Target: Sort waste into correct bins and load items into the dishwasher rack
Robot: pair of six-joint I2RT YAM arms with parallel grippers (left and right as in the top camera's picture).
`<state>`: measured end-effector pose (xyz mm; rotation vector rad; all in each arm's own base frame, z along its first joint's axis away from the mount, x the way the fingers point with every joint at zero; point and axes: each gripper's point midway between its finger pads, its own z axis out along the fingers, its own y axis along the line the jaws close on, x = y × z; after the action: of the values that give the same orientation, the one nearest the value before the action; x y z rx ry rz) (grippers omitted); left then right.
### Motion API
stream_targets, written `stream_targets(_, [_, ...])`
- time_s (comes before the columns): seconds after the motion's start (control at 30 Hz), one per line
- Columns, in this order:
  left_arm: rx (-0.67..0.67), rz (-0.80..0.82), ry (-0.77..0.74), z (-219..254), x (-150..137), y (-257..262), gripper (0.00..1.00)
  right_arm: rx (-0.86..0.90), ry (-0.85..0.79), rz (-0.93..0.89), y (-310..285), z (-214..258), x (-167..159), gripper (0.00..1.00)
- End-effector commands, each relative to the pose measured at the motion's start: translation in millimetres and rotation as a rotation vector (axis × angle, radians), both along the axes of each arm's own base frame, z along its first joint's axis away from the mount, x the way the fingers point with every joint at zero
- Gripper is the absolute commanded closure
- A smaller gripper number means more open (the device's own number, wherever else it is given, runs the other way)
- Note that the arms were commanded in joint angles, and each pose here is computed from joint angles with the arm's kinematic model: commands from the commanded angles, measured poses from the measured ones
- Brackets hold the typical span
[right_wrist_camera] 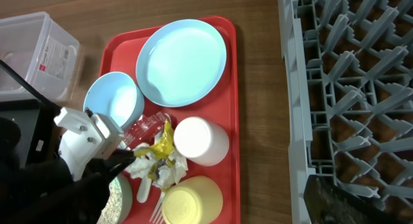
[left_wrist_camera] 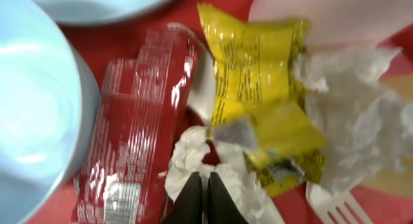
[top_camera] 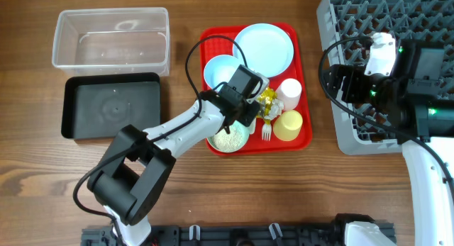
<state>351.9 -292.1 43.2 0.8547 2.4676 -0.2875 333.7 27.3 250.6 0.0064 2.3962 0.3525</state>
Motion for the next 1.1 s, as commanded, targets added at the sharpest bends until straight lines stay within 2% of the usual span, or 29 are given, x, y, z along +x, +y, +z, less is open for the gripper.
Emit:
stream_targets(0.0, [-0.06, 0.004, -0.081, 30, 14, -10, 0.96, -0.011, -0.016, -0.018, -4, 7, 2, 0.0])
stream_targets(0.2, [-0.154, 0.005, -0.197, 102, 16, -11, 0.96, -0.012, -0.017, -0.017, -4, 7, 2, 0.0])
stream_targets(0.4, [-0.151, 0.045, -0.218, 134, 10, 16, 0.96, -0.011, -0.017, -0.017, -4, 7, 2, 0.0])
stream_targets(0.57, [-0.091, 0.295, -0.286, 150, 51, 97, 0.96, -0.01, -0.017, -0.018, -4, 7, 2, 0.0])
stream_targets(0.77, [-0.126, 0.633, -0.45, 180, 120, 238, 0.96, -0.01, -0.02, -0.018, -4, 7, 2, 0.0])
stream_targets(0.83, [-0.159, 0.693, -0.504, 189, 135, 275, 0.96, -0.01, -0.021, -0.019, -4, 7, 3, 0.0])
stream_targets(1.0, [-0.22, 0.787, -0.529, 180, 154, 318, 0.96, -0.007, -0.028, -0.022, -4, 9, 4, 0.0])
stream_targets(1.03, [-0.22, 0.79, -0.533, 177, 158, 320, 0.89, -0.005, -0.028, -0.024, -4, 9, 4, 0.0])
stream_targets(1.07, [-0.22, 0.79, -0.534, 173, 161, 320, 0.71, -0.004, -0.028, -0.024, -4, 9, 4, 0.0])
